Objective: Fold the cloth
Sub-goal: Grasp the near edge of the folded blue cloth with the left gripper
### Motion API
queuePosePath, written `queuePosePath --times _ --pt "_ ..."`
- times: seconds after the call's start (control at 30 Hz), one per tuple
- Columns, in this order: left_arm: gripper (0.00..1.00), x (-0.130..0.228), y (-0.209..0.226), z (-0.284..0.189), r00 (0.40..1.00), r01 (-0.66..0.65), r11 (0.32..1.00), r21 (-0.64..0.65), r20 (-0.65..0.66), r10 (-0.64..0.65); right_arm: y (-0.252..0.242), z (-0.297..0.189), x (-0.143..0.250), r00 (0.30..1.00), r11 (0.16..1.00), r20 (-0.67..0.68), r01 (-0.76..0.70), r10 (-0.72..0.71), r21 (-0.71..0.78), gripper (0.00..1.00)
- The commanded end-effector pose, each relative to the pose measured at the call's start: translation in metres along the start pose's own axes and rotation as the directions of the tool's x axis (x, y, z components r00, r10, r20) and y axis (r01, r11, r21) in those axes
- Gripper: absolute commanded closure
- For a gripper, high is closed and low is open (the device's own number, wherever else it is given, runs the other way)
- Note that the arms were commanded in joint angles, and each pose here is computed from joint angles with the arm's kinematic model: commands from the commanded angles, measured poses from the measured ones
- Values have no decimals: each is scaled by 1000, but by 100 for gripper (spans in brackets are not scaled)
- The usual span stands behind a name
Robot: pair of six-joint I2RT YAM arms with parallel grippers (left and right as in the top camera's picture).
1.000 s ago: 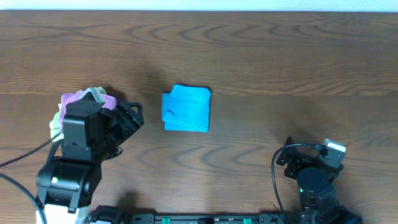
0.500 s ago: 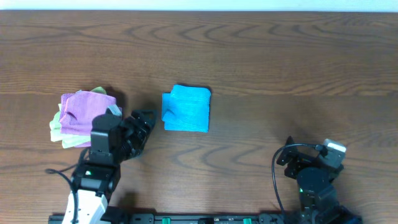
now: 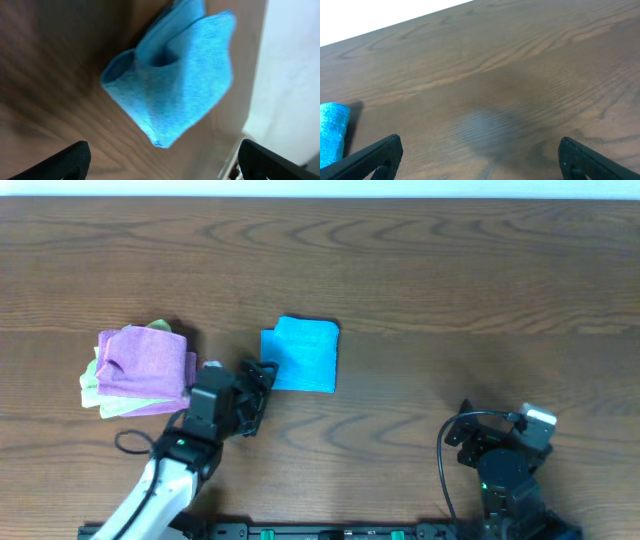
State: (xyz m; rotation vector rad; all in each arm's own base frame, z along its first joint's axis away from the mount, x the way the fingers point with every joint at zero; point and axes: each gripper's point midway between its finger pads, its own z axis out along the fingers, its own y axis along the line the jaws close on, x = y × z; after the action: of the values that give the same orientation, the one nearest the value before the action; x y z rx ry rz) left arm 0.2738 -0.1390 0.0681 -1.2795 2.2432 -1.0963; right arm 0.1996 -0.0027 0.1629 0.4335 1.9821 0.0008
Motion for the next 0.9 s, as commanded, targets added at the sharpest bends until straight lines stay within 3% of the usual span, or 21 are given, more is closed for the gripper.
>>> queuePosePath --times 0.0,0.87 --pt "5 -2 11 11 999 52 998 -43 16 -51 -4 0 -1 1000 1000 12 -13 13 18 1" --pt "5 -12 29 64 997 73 996 -52 17 -73 -4 0 -1 1000 1000 12 -13 13 19 1"
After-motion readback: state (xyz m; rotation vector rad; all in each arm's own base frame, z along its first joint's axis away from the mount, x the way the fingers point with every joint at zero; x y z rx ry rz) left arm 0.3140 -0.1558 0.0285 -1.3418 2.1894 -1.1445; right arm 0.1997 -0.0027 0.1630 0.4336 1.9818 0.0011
